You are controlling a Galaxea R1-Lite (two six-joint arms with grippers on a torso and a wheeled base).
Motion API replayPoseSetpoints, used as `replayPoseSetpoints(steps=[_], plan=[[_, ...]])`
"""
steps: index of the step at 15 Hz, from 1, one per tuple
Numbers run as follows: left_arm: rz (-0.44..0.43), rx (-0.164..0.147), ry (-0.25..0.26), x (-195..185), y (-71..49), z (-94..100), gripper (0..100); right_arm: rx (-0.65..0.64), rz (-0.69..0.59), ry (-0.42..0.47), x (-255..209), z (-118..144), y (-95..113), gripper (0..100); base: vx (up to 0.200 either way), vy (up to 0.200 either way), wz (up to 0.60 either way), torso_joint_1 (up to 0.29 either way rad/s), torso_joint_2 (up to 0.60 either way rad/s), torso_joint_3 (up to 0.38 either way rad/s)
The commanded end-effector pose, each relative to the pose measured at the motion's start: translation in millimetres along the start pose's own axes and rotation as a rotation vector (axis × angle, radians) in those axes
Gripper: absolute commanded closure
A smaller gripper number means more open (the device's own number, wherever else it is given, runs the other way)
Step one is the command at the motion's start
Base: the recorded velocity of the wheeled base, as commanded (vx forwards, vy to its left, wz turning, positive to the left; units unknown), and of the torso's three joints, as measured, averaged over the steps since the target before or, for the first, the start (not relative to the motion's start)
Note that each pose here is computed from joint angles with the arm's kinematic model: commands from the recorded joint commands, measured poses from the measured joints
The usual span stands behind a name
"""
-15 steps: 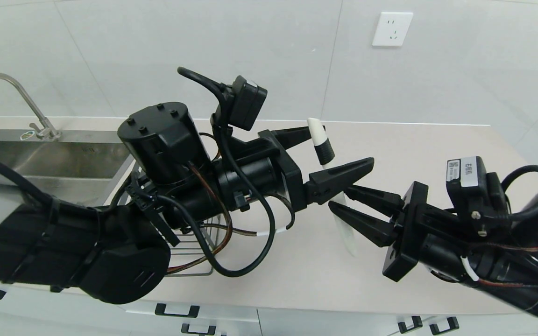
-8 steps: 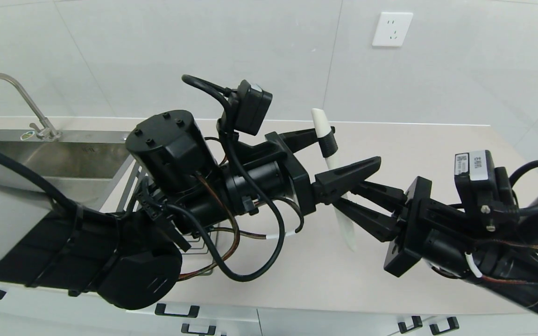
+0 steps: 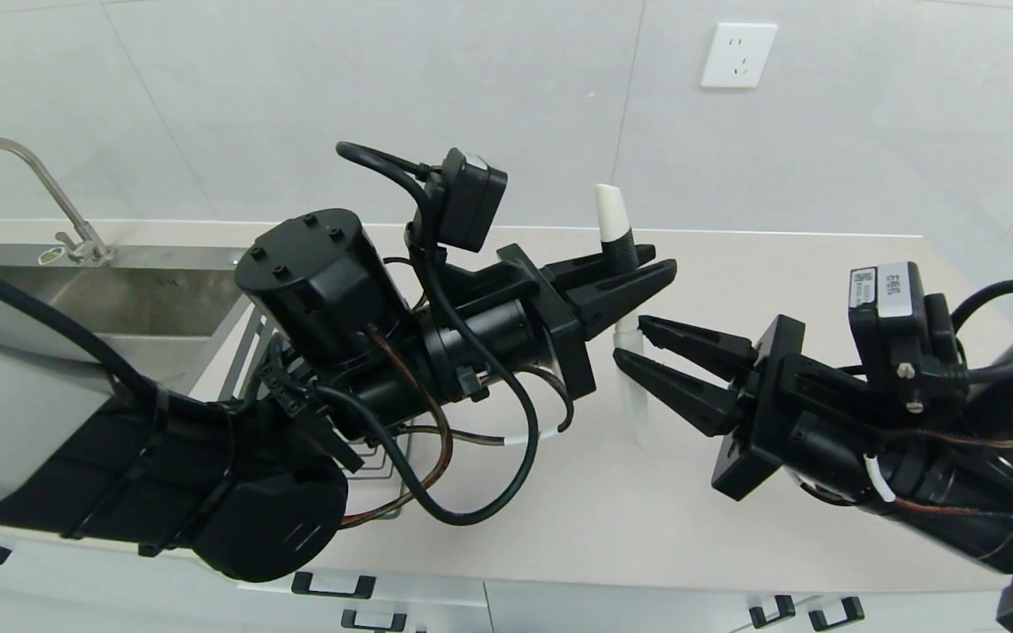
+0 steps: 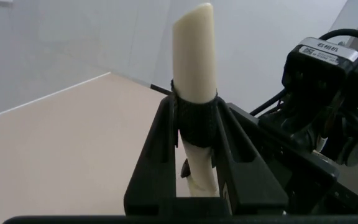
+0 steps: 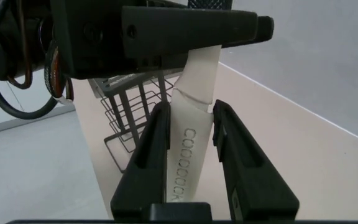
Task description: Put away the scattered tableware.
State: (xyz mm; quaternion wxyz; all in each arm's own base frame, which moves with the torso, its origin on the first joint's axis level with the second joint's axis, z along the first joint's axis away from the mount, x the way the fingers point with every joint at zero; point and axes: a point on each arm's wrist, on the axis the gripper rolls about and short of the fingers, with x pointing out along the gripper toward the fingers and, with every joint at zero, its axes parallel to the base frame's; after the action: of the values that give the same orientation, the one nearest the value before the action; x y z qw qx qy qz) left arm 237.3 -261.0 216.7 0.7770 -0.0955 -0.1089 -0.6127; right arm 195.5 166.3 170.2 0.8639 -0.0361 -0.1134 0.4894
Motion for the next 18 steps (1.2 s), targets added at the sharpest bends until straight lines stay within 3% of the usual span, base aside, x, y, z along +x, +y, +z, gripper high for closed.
replayPoseSetpoints(steps=[1, 4, 8, 10, 12, 14, 16, 17, 18], plan=[[0.014, 0.003, -0.007, -0.6, 0.0, 2.2, 100, 0.043, -0.002, 0.010, -0.5, -2.4, 0.4, 0, 0.000, 0.000, 0.00, 0.000, 0.00, 0.000], [0.071, 0.010, -0.022, -3.3, 1.2, 8.0, 100, 0.046, -0.006, 0.016, -7.9, -3.6, 2.2, 0, 0.000, 0.000, 0.00, 0.000, 0.00, 0.000], [0.121, 0.060, -0.079, -26.7, -8.4, 43.2, 100, 0.017, -0.107, 0.009, -74.5, 11.6, 6.5, 0, 0.000, 0.000, 0.00, 0.000, 0.00, 0.000], [0.141, 0.111, -0.086, -45.5, -14.7, 55.4, 100, -0.020, -0.187, -0.028, -115.0, 22.6, 13.6, 0, 0.000, 0.000, 0.00, 0.000, 0.00, 0.000], [0.180, 0.189, -0.080, -65.1, -15.6, 63.2, 100, -0.110, -0.302, -0.106, -152.8, 39.9, 21.2, 0, 0.000, 0.000, 0.00, 0.000, 0.00, 0.000], [0.209, 0.215, -0.041, -81.4, -20.0, 67.7, 100, -0.188, -0.388, -0.161, -182.5, 54.6, 35.8, 0, 0.000, 0.000, 0.00, 0.000, 0.00, 0.000], [0.223, 0.286, 0.010, -85.5, -28.7, 81.5, 100, -0.260, -0.473, -0.168, -210.7, 56.9, 58.8, 0, 0.000, 0.000, 0.00, 0.000, 0.00, 0.000], [0.276, 0.316, 0.023, -84.1, -30.9, 88.1, 100, -0.283, -0.529, -0.165, -222.6, 53.6, 70.4, 0, 0.000, 0.000, 0.00, 0.000, 0.00, 0.000], [0.330, 0.318, 0.018, -78.6, -36.5, 90.5, 100, -0.320, -0.610, -0.167, -233.0, 50.0, 82.5, 0, 0.000, 0.000, 0.00, 0.000, 0.00, 0.000]])
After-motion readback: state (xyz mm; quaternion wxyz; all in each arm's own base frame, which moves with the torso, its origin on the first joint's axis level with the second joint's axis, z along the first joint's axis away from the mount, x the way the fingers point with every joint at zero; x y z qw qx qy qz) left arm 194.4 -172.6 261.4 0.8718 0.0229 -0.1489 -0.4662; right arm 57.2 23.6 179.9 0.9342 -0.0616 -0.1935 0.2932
